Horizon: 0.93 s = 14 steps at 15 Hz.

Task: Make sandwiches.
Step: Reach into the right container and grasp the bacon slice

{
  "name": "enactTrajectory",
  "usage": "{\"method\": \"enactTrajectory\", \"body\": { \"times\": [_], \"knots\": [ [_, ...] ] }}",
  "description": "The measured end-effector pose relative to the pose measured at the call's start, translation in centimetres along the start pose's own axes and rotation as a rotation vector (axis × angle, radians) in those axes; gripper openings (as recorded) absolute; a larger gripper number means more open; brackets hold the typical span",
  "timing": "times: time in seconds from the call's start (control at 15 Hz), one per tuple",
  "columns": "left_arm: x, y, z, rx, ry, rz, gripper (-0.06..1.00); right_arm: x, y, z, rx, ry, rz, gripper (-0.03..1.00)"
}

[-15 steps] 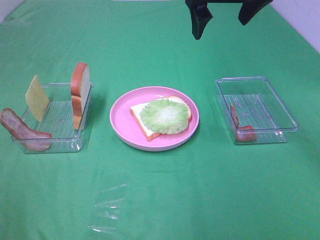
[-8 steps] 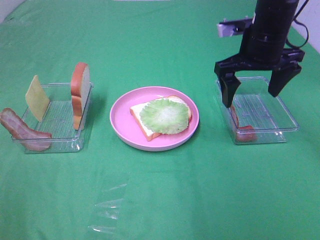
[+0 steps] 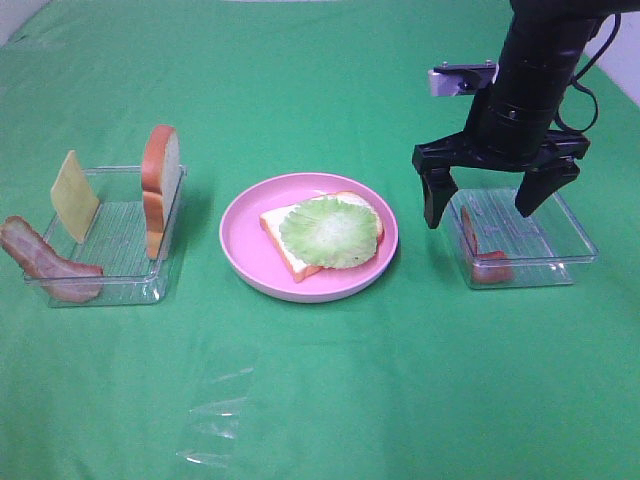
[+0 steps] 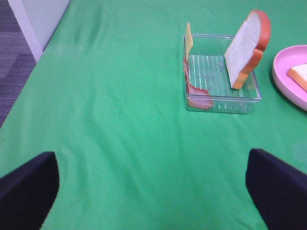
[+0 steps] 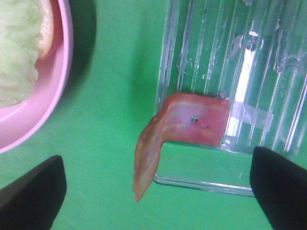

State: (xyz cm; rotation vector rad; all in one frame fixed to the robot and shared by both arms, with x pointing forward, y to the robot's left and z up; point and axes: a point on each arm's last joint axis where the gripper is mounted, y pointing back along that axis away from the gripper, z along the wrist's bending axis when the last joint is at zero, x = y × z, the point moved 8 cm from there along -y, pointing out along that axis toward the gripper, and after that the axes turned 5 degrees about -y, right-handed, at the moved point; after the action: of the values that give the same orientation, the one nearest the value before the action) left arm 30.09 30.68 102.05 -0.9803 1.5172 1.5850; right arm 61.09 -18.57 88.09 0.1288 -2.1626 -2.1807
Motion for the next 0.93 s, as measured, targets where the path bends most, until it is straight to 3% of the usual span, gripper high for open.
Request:
{"method": "enactTrajectory", "body": {
  "times": [0.67,0.93],
  "knots": [
    [0.0,0.0,0.0,0.0,0.0,0.0,0.98,-0.3,-1.9,0.2,-0.005,-0.006,0.023,0.98],
    [0.0,0.0,0.0,0.0,0.0,0.0,0.98,-0.3,-1.9,0.2,-0.006,-0.006,0.02,0.89]
  ]
}}
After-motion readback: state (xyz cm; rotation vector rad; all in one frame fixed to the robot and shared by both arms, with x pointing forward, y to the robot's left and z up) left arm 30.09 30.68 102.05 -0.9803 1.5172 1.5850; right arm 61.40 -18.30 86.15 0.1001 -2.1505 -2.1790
